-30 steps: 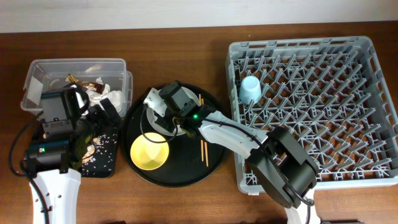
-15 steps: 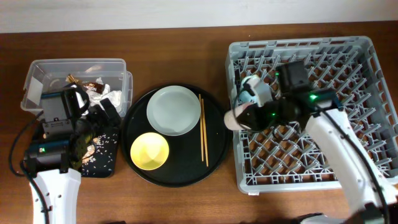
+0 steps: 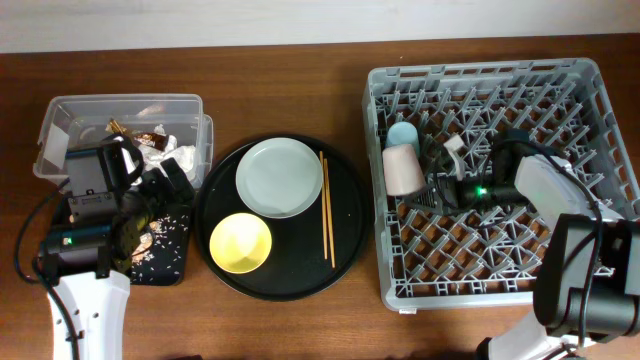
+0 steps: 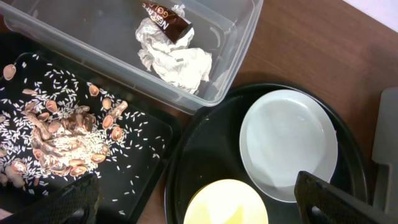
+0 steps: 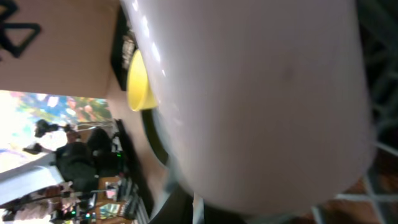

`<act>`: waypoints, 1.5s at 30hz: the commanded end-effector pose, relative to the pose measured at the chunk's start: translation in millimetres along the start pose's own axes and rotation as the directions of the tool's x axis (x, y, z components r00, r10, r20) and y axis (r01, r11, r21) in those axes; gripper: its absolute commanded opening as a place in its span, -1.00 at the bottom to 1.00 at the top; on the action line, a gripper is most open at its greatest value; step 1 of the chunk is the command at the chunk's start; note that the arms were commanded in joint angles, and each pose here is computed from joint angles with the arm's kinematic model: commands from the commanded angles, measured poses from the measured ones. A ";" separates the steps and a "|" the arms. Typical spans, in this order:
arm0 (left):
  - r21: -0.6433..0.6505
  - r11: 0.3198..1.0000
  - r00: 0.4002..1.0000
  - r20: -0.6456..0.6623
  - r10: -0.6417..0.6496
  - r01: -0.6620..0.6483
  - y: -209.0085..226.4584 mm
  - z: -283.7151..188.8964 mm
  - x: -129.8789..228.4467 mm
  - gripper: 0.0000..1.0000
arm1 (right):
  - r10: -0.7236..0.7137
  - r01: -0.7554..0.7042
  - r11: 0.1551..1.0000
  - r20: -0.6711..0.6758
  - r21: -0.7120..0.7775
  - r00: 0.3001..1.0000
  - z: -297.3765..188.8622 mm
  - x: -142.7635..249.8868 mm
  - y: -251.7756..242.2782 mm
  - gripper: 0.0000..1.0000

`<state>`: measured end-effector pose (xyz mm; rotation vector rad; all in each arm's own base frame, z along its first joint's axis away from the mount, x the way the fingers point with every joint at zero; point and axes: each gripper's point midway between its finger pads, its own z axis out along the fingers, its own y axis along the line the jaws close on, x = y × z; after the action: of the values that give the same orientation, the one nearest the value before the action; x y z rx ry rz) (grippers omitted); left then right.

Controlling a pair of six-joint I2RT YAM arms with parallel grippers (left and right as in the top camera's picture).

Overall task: Sort waste into correct bins and load items into the dishwasher rack
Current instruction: 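Grasp one chopstick with the right gripper and stand it in the rack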

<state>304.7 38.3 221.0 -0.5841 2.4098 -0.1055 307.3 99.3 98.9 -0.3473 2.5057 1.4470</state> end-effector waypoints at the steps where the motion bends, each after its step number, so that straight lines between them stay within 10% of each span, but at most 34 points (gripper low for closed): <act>1: -0.006 1.000 1.000 0.012 -0.001 0.002 1.5 -2.0 -2.6 0.98 | 0.020 -0.018 0.998 -0.032 0.054 0.999 -8.7 12.4 -14.4 -0.76; 7: -0.006 1.000 1.000 0.012 -0.001 0.002 1.5 -2.0 -2.6 0.98 | 0.091 -0.103 0.988 0.099 0.118 0.991 -80.0 -40.8 35.6 -0.71; 11: -0.006 1.000 1.000 0.012 -0.001 0.002 1.5 -2.0 -2.6 0.98 | 0.088 -0.110 0.852 0.067 0.512 0.994 -69.6 -55.0 74.7 -0.69; 13: -0.006 1.000 1.000 0.012 -0.001 0.002 1.5 -2.0 -2.6 0.98 | 0.003 0.034 0.815 -0.062 0.578 0.998 21.8 -36.8 129.8 -0.31; 14: -0.006 1.000 1.000 0.012 -0.001 0.002 1.5 -2.0 -2.6 0.98 | 0.023 0.032 0.823 -0.088 0.567 0.996 41.5 -27.5 136.4 0.66; 15: -0.006 1.000 1.000 0.012 -0.001 0.002 1.5 -2.0 -2.6 0.98 | 0.045 0.025 0.828 -0.110 0.560 0.993 60.0 -19.0 140.3 0.97; 17: -0.006 1.000 1.000 0.012 -0.001 0.002 1.5 -2.0 -2.6 0.98 | 0.030 0.104 0.836 -0.233 0.539 0.972 110.1 10.3 143.5 0.97; 20: -0.006 1.000 1.000 0.012 -0.001 0.002 1.5 -2.0 -2.6 0.98 | 0.040 0.151 0.769 -0.283 0.621 0.958 137.9 23.0 121.0 -0.07; 23: -0.006 1.000 1.000 0.012 -0.001 0.002 1.5 -2.0 -2.6 0.98 | 0.123 0.113 0.613 -0.236 0.782 0.964 147.6 26.6 73.2 -0.43; 45: -0.006 1.000 1.000 0.012 -0.001 0.002 1.5 -2.0 -2.6 0.98 | 0.198 0.110 0.466 -0.224 0.878 0.954 173.2 35.8 1.8 -0.67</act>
<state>304.7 38.8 221.0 -0.5861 2.4092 -0.1044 286.4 252.5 8.3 -0.3070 3.0952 -0.0756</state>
